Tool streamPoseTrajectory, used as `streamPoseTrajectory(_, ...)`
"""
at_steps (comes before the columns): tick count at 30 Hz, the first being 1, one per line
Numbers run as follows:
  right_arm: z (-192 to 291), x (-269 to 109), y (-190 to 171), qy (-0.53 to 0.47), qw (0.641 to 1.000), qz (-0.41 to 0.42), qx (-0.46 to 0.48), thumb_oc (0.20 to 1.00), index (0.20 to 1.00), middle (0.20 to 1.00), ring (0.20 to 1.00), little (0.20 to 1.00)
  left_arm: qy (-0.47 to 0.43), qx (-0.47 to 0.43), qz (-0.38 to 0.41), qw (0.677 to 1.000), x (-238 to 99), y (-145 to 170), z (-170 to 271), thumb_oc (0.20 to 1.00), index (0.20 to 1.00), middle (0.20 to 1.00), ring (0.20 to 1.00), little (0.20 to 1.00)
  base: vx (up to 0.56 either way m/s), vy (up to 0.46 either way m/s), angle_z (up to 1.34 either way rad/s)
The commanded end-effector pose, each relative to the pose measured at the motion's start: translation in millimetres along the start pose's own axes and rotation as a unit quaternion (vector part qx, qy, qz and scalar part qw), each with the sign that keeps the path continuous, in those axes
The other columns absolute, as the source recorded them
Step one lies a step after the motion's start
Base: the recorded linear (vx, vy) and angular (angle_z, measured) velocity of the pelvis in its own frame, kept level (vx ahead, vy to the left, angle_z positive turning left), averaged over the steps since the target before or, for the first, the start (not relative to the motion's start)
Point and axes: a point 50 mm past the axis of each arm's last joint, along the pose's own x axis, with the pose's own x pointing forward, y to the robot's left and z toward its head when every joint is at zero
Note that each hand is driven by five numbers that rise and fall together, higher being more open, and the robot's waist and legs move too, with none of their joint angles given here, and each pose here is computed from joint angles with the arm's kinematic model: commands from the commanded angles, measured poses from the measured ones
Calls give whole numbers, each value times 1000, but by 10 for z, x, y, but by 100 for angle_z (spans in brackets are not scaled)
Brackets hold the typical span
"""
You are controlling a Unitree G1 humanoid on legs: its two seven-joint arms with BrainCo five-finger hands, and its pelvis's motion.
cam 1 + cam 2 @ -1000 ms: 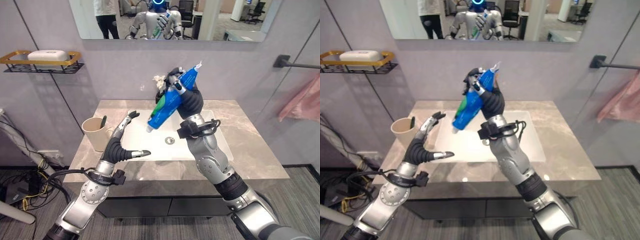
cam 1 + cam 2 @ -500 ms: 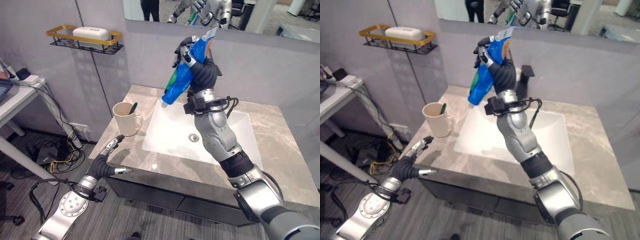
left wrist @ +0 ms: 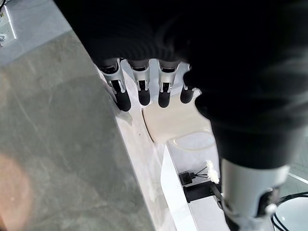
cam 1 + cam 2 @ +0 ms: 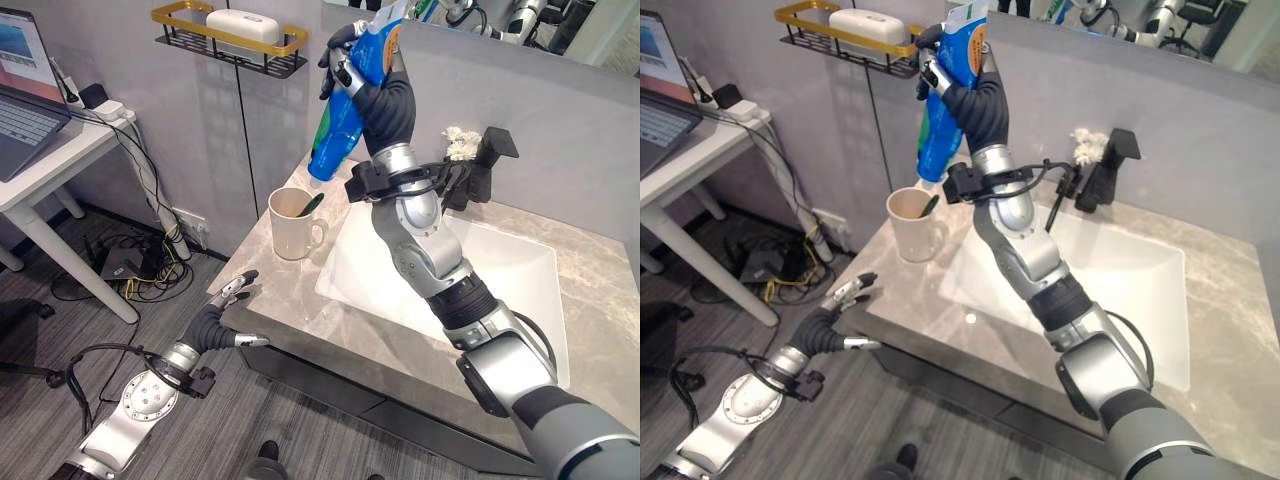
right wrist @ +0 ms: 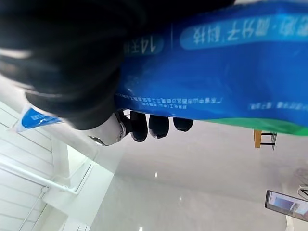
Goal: Put brush and paste in cup on sink, flatten towel.
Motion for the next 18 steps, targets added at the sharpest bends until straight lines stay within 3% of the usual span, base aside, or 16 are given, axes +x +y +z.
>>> streamPoseTrajectory(1, 337, 268, 180, -70, 997, 36, -2, 200, 200, 200, 200, 200, -7, 45, -19, 999, -36, 84, 75, 1000, 1000, 1000, 1000, 1000, -2, 10, 7)
streamPoseTrajectory(18, 259, 303, 217, -53, 998, 32, -8, 200, 200, 200, 200, 200, -11, 55, -13, 998, -11, 91, 80, 1000, 1000, 1000, 1000, 1000, 1, 1, 1)
